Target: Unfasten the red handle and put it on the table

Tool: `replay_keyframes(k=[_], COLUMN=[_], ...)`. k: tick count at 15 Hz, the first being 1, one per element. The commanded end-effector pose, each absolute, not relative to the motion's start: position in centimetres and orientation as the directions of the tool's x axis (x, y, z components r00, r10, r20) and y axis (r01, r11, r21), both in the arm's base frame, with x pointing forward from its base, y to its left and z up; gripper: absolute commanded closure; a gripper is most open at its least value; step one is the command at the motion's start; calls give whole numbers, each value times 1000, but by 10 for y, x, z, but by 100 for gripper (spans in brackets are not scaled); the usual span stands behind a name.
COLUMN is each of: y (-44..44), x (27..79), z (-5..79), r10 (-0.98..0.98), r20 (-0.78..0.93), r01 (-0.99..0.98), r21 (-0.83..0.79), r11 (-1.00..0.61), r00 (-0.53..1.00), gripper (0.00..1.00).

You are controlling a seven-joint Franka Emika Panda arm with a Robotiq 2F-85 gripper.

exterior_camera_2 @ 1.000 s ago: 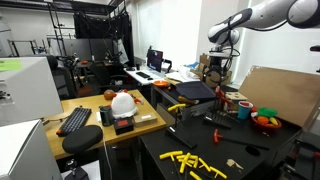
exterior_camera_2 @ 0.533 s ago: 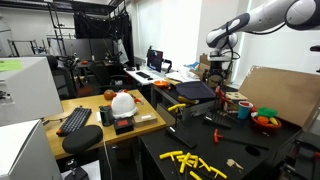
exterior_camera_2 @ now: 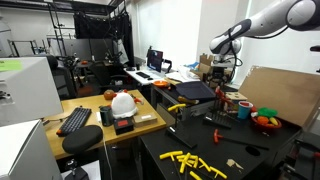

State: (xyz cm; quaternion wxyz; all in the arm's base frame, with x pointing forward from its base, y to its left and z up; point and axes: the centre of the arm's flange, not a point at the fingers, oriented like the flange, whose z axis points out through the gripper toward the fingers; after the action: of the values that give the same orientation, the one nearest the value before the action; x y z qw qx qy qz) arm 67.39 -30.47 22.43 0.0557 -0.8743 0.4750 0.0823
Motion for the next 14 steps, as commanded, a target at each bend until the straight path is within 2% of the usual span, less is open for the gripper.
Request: replay_keyframes(k=[1, 14], y=[-309, -258], x=[652, 644], z=[224, 260], r10=[-820, -791], r20=[-159, -149], r01=[-835, -805], r21=[-76, -88], r11=[-545, -587], r00=[550, 594], gripper=[0, 0])
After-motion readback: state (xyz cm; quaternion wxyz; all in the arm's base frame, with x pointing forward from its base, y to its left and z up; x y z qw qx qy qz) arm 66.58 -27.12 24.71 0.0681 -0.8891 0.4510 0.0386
